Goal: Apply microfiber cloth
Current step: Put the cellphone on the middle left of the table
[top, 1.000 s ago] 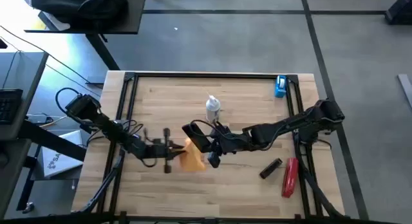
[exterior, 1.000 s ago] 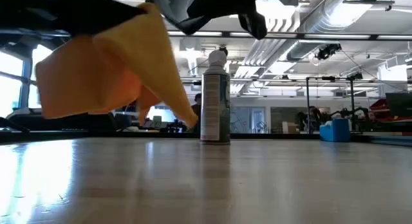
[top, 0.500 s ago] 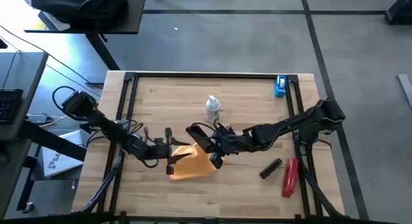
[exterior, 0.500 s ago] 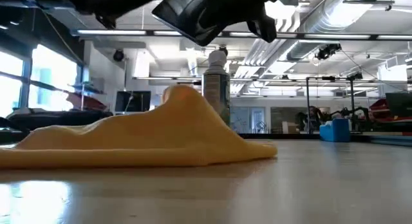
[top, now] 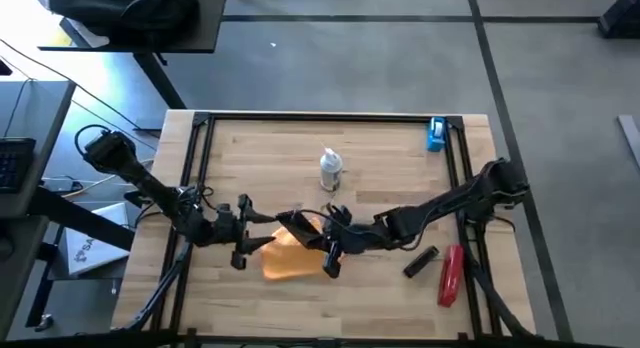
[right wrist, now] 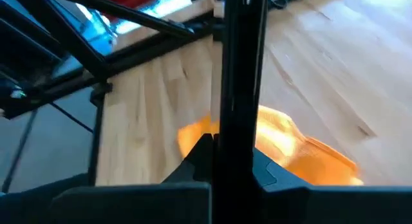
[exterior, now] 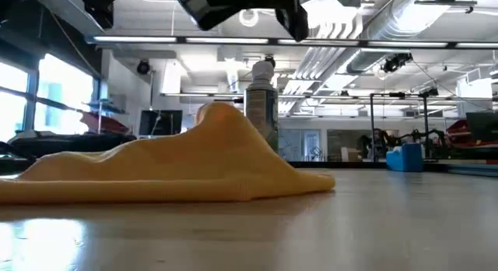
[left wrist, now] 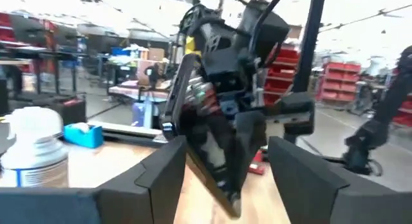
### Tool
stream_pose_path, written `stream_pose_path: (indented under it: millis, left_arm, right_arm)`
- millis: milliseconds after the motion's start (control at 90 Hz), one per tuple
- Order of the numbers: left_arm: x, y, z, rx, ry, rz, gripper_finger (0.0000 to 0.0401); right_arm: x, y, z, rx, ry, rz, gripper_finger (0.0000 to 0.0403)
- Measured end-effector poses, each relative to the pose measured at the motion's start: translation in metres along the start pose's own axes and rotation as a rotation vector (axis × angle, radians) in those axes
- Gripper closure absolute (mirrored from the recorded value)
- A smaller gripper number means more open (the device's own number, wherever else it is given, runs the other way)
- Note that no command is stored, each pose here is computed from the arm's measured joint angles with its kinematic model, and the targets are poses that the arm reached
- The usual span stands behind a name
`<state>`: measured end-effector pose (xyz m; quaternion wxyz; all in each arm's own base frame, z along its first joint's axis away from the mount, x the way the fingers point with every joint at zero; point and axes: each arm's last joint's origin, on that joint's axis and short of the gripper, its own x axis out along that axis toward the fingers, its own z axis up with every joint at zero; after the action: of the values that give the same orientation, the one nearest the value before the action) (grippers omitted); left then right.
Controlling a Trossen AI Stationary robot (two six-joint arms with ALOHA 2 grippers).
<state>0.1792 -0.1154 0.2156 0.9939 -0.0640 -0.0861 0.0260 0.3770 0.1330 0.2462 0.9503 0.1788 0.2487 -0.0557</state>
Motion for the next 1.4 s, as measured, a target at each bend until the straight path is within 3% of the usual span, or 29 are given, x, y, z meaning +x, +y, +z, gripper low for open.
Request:
stream_pose_path:
  millis: [333,478,844,978,1400]
  left_arm:
    - [0.000,-0.002,0.005,-0.004,-0.039,-0.074,0.0187]
    - [-0.003,-0.005,0.006,0.048,-0.045,-0.090,0.0187]
    - [-0.027,-0.015,0.029,0.099,-0.096,-0.049,0.0187]
    - [-0.023,-0.012,0.027,0.084,-0.095,-0.038,0.0187]
    - [-0.008,0.000,0.024,0.041,-0.116,-0.042,0.0187]
  right_arm:
    - [0.003,0.002,0.004,-0.090,-0.048,0.030,0.0402]
    - [0.002,0.003,0.003,-0.099,-0.046,0.025,0.0402]
    - [-0.020,0.022,0.011,-0.182,-0.136,0.071,0.0402]
    - [-0.017,0.027,0.013,-0.187,-0.197,0.101,0.0402]
    - [0.003,0.027,0.001,-0.197,-0.198,0.104,0.0402]
